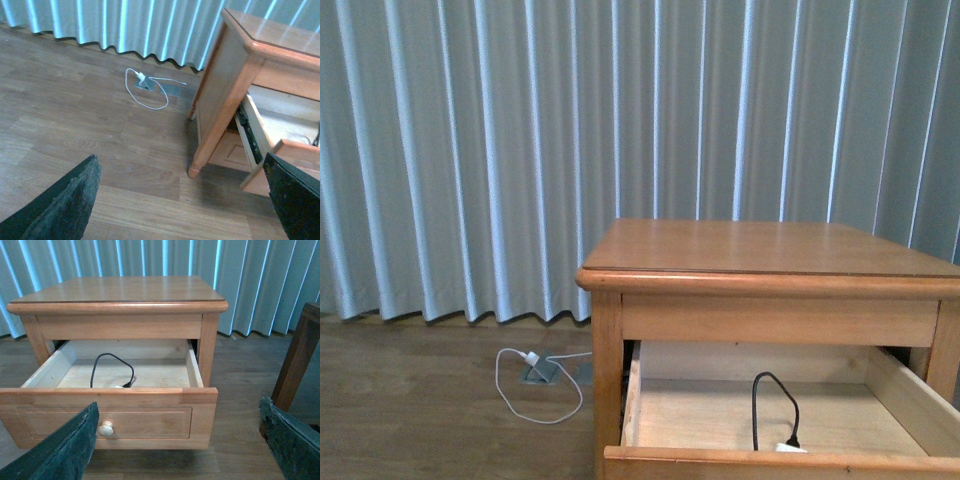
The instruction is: Put charger into drawer
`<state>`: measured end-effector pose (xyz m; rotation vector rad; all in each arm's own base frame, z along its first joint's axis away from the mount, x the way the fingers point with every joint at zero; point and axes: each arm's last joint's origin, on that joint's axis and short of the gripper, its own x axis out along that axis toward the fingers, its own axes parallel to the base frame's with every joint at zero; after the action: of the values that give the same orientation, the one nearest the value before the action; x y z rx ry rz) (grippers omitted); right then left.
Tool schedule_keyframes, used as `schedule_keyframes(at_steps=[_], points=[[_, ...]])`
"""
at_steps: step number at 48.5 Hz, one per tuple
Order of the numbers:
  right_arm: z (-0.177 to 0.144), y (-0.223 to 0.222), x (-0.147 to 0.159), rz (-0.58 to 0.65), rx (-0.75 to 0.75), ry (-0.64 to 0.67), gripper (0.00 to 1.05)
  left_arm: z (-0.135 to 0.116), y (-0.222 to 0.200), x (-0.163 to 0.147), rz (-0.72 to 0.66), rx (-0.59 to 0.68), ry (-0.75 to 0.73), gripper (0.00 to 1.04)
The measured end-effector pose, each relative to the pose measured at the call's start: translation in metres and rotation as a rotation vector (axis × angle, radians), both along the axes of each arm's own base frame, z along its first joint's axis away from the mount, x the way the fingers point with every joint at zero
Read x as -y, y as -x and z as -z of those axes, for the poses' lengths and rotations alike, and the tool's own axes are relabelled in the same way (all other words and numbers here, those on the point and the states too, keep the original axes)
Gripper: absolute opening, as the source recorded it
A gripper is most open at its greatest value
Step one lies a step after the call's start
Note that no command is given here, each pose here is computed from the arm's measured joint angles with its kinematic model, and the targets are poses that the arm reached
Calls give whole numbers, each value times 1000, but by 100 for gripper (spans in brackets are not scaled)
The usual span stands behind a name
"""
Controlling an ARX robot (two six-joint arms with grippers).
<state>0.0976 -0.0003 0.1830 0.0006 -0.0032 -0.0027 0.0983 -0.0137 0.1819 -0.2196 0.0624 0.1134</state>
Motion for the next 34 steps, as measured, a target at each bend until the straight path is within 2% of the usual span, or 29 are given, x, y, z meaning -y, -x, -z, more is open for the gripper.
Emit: schedule_keyframes(at_steps=[13, 14, 19, 22, 27, 34], points=[[0, 0, 0, 0, 0, 0, 96, 0, 0, -1, -9, 9, 16, 98], [0, 0, 0, 0, 0, 0, 96, 0, 0, -2, 6, 18, 0, 96], [0, 0, 0, 0, 0, 0, 96, 1, 1, -6, 135, 62, -110, 78], [0, 0, 0, 0, 0, 0, 96, 3, 1, -11, 122, 62, -150, 68], [0, 0, 0, 0, 0, 0, 96, 7, 1, -13, 117, 56, -193, 41], [0, 0, 0, 0, 0, 0, 96, 11, 2, -13, 113, 77, -207, 14]])
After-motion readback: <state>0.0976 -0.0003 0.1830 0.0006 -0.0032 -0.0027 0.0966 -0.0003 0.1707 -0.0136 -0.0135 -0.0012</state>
